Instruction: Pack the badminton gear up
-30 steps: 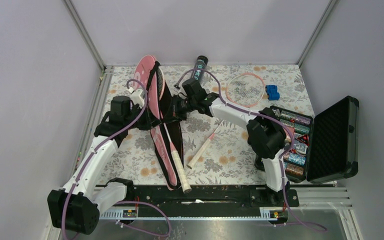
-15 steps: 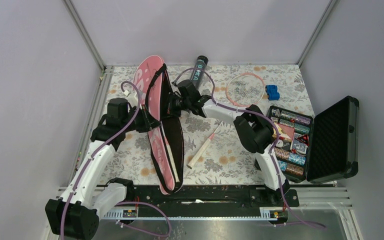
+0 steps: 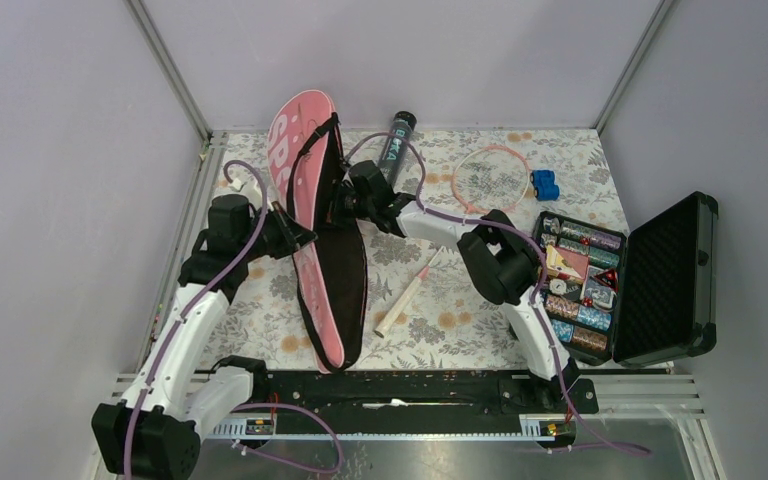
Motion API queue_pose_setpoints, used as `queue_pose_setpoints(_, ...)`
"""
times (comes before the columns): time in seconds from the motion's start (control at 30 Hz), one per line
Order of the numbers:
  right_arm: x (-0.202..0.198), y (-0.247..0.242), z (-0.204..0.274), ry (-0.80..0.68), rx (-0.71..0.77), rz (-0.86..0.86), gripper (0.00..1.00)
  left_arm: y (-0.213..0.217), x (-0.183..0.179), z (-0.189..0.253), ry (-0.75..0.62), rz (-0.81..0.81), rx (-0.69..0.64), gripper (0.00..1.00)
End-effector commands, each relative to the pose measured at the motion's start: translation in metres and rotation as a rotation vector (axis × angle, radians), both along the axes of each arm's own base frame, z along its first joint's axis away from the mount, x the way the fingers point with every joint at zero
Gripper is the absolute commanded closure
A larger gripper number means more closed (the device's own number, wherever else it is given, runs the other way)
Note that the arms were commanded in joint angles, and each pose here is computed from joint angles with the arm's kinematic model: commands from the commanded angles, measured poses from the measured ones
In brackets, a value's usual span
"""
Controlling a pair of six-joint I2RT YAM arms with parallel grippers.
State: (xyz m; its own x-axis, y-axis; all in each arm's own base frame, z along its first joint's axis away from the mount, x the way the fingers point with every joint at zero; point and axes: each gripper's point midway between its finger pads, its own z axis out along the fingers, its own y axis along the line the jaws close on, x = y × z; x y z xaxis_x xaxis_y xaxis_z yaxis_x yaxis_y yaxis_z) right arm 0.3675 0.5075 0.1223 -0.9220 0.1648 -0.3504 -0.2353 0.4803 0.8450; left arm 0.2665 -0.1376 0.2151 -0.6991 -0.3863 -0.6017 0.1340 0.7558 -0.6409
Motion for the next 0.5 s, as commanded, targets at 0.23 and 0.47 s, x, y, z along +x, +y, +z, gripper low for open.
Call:
queue_pose_setpoints(0.23, 0.02, 0.014, 0.013, -0.039, 0.004, -0.089, 0.69, 0.037, 0.048, -0.02, 0.043, 0.235, 0.077, 1.0)
queue_pose_setpoints(0.47, -0.001, -0.015, 0.041, -0.032, -0.052, -0.055, 0.43, 0.057, 0.075, -0.048, 0.108, 0.267, 0.232, 1.0)
